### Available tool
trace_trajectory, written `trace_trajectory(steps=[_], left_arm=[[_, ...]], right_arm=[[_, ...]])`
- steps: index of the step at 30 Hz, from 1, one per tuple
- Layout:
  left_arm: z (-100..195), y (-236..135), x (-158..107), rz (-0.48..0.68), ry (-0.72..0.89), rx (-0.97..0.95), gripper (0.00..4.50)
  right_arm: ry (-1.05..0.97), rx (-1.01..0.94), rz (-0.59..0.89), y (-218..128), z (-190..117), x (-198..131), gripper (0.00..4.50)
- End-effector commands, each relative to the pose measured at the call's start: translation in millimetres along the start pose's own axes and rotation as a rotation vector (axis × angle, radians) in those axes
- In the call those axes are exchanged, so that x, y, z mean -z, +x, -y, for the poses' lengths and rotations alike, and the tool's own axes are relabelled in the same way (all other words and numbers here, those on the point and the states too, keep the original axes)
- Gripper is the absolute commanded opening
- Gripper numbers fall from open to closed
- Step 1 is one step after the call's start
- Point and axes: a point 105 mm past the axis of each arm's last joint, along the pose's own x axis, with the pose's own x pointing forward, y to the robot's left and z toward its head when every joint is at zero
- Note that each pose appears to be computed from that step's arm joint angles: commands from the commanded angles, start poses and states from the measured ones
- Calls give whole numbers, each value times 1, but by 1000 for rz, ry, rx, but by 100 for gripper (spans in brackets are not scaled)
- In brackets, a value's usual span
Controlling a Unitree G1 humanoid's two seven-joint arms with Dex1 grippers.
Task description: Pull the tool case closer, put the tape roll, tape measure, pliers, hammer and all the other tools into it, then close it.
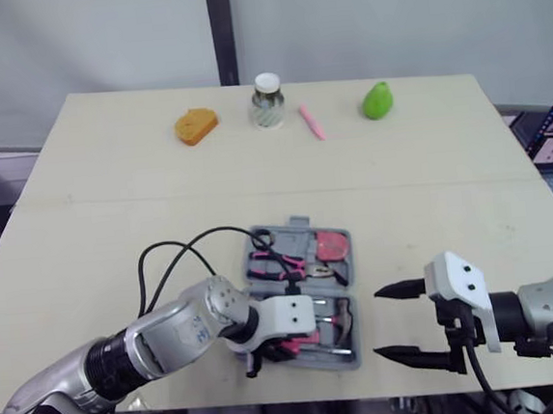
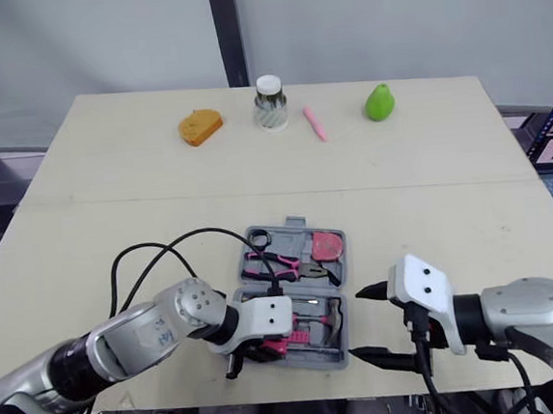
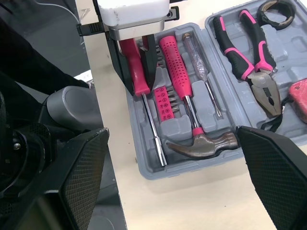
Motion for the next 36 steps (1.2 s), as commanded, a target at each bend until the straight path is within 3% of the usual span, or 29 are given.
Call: trace_trajectory(steps=[1, 17, 25, 36], left_arm=[[6, 2, -5, 17, 39, 19, 63], [8, 4, -6, 19, 51, 26, 63], [9, 0, -14, 53, 41, 42, 446], [6, -17, -40, 195, -43, 47, 446]], right_arm=[[-37, 5, 30, -1, -4, -9, 450], [-34, 11, 34, 0, -5, -8, 450], [-31, 9, 39, 0, -4, -9, 450], [-39, 11, 59, 0, 0, -14, 450]])
